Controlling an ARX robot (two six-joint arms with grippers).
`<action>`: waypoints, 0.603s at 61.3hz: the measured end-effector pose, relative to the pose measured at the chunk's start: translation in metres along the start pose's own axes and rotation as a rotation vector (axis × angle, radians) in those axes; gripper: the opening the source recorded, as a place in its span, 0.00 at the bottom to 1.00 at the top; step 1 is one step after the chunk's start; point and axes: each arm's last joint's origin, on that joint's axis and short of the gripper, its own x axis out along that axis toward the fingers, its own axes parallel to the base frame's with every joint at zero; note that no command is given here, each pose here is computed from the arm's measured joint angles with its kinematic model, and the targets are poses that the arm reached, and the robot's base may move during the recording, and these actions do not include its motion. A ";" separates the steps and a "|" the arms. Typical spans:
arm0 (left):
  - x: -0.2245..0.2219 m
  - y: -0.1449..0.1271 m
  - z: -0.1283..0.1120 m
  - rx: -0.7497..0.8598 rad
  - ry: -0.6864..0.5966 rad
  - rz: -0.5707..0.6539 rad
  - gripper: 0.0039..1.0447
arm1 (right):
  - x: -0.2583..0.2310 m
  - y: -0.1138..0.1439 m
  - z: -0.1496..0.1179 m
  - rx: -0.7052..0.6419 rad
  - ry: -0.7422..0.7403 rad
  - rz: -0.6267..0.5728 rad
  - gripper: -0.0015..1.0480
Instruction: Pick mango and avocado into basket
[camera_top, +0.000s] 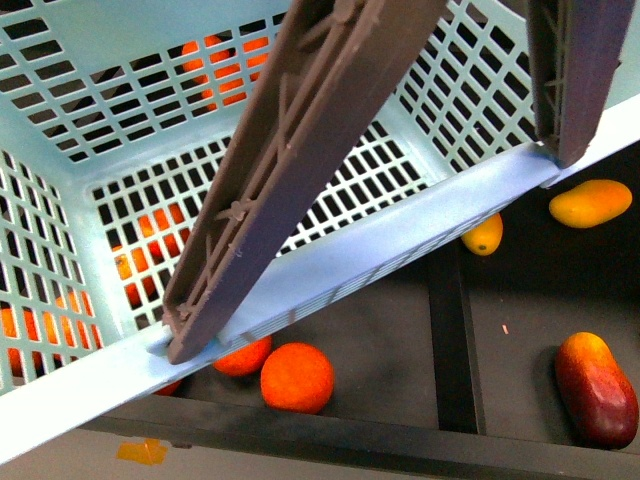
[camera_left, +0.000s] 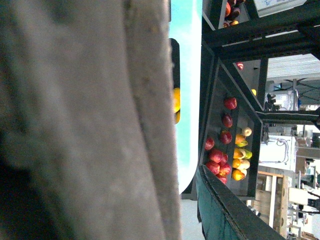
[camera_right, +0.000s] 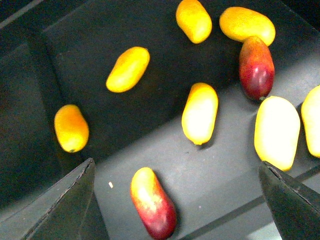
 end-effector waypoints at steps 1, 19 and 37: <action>0.000 0.000 0.000 0.000 0.000 0.000 0.28 | 0.005 -0.001 0.001 0.002 0.004 -0.004 0.92; 0.000 0.000 0.000 0.001 -0.001 0.001 0.28 | 0.129 -0.018 0.000 0.159 0.210 -0.156 0.92; 0.000 0.000 0.000 0.000 0.000 0.000 0.28 | 0.208 -0.022 -0.019 0.294 0.321 -0.276 0.92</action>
